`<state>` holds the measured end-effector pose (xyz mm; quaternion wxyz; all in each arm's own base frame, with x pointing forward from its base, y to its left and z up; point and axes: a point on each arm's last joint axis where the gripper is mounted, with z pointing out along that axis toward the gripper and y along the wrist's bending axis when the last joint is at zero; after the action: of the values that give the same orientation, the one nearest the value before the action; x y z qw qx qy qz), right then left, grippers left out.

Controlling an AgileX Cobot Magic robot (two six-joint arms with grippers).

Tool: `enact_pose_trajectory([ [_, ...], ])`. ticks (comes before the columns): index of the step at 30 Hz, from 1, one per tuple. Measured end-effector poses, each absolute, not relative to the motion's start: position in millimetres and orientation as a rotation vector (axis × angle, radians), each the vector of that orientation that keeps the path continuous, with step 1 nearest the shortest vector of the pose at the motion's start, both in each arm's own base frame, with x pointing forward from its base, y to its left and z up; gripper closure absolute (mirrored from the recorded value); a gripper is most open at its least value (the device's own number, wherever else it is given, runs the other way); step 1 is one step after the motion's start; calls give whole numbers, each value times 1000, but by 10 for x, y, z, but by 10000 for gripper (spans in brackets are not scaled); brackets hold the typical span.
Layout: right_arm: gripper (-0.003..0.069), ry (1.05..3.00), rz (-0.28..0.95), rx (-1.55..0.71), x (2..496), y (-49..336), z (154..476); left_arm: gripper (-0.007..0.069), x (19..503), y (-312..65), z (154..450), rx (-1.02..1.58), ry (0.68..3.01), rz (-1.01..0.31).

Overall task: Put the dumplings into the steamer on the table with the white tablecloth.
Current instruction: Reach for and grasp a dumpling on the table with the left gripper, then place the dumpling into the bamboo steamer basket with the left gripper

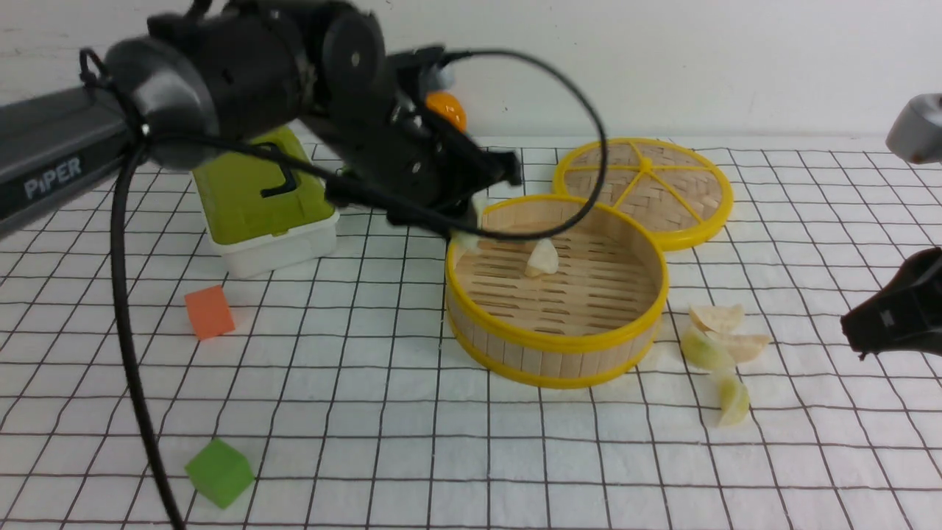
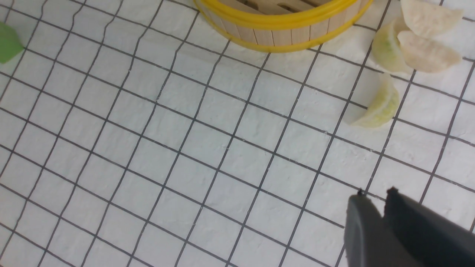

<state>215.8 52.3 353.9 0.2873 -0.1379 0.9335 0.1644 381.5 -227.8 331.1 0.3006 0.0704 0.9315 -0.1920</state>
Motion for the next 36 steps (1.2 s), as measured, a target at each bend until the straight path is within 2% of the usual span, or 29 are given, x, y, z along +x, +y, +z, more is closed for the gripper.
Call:
enact_pose_trajectory([
  [3,572,2493,442,-367,2157,524,3539,473,3896,-2515,3447,265,2433,-540],
  [5,572,2493,445,-366,2157,526,3540,473,3993,-2704,3389,302,2432,-554],
  [9,572,2494,447,-367,2156,527,3540,473,4234,-3012,3019,351,2449,-559],
  [16,572,2494,445,-378,2153,528,3538,473,4505,-3216,2342,360,2501,-534],
  [22,572,2492,442,-386,2154,527,3539,469,4582,-3273,2051,352,2506,-530],
  [25,572,2491,442,-387,2154,527,3539,420,4598,-3285,2033,347,2491,-539],
  [31,569,2496,414,-395,2156,512,3532,216,4565,-3266,2105,355,2513,-533],
  [33,566,2500,394,-402,2156,500,3527,172,4516,-3228,2266,371,2522,-516],
  [36,554,2502,383,-405,2157,494,3525,150,4409,-3115,2767,419,2455,-471],
])
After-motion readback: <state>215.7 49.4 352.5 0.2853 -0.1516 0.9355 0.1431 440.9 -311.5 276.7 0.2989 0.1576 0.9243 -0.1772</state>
